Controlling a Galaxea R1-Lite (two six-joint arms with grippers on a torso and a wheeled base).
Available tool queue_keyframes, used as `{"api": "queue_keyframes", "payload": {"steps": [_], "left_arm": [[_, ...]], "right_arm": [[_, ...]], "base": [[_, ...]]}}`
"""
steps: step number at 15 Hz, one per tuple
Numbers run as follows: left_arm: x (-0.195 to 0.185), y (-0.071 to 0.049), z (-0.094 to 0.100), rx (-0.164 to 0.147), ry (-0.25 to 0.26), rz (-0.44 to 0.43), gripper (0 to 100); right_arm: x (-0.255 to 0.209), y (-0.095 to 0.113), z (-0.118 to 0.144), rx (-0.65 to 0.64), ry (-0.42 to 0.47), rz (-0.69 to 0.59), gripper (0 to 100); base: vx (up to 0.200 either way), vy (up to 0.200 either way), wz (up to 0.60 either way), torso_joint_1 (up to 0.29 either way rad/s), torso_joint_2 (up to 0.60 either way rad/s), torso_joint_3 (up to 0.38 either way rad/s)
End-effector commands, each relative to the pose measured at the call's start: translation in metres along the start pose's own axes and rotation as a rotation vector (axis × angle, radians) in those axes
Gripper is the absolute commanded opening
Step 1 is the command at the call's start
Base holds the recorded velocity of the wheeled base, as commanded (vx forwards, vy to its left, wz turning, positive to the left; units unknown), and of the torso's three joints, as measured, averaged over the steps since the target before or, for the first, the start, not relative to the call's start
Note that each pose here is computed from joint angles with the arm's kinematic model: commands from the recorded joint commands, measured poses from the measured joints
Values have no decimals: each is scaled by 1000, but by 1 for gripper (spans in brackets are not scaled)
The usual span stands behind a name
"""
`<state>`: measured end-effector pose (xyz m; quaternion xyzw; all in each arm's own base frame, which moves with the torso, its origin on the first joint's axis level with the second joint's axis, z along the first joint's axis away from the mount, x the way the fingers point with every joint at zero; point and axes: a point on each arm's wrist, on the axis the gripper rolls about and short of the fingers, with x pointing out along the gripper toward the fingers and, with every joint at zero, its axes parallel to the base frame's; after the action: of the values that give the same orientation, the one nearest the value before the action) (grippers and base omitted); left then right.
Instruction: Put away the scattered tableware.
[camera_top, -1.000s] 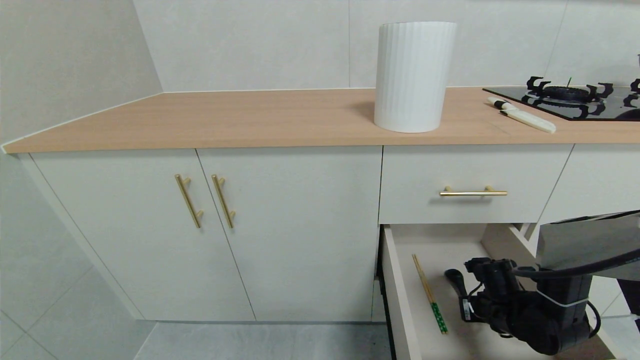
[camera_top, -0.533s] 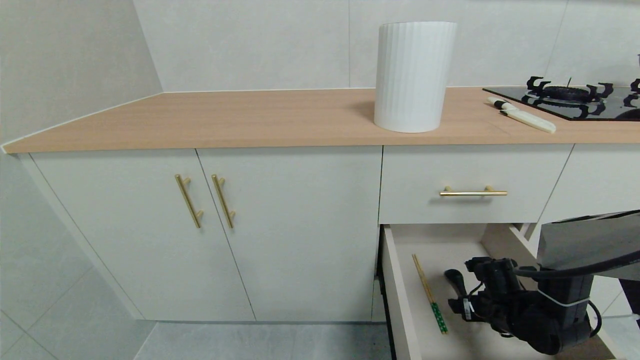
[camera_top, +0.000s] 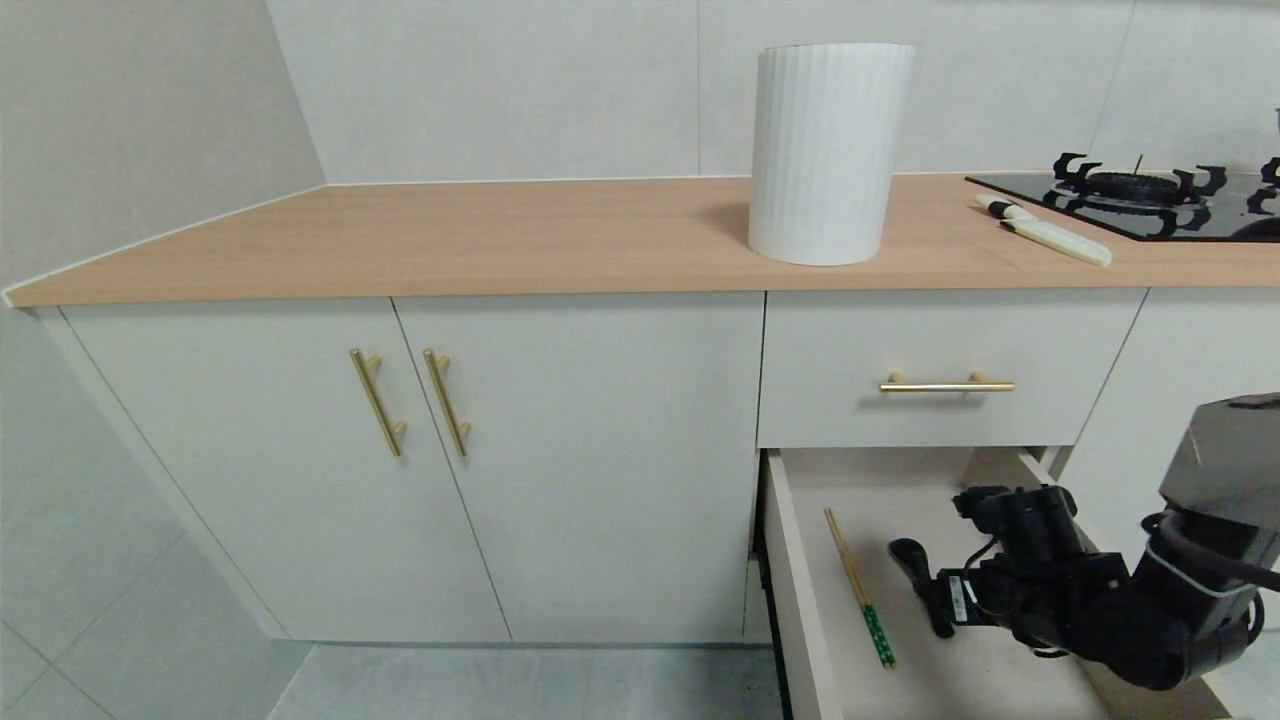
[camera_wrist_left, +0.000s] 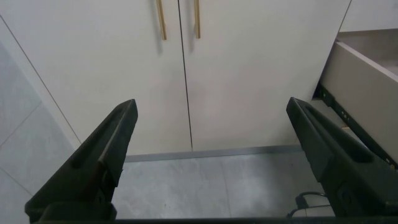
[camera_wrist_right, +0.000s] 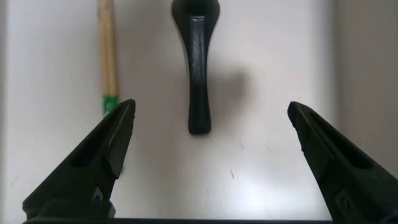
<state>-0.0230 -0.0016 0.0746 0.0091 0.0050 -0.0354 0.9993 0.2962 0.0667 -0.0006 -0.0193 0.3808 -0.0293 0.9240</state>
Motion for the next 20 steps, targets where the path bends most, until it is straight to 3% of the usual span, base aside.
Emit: {"api": "queue_keyframes", "payload": {"steps": [1, 5, 12, 18, 20], "left_arm": [[0, 0, 0, 0, 0, 0, 100], [0, 0, 0, 0, 0, 0, 100], [0, 0, 0, 1, 2, 0, 100], [0, 0, 0, 0, 0, 0, 100], [0, 0, 0, 0, 0, 0, 100]], "right_arm": [[-53, -1, 28, 5, -73, 43, 100], [-101, -2, 38, -25, -44, 88, 100], [-143, -7, 43, -48, 10, 175, 100], [-164, -6, 42, -75, 13, 200, 100], [-164, -4, 40, -81, 17, 204, 100]], "base": [[0, 0, 0, 0, 0, 0], [0, 0, 0, 0, 0, 0], [0, 0, 0, 0, 0, 0], [-200, 0, 0, 2, 2, 6], [0, 0, 0, 0, 0, 0]]}}
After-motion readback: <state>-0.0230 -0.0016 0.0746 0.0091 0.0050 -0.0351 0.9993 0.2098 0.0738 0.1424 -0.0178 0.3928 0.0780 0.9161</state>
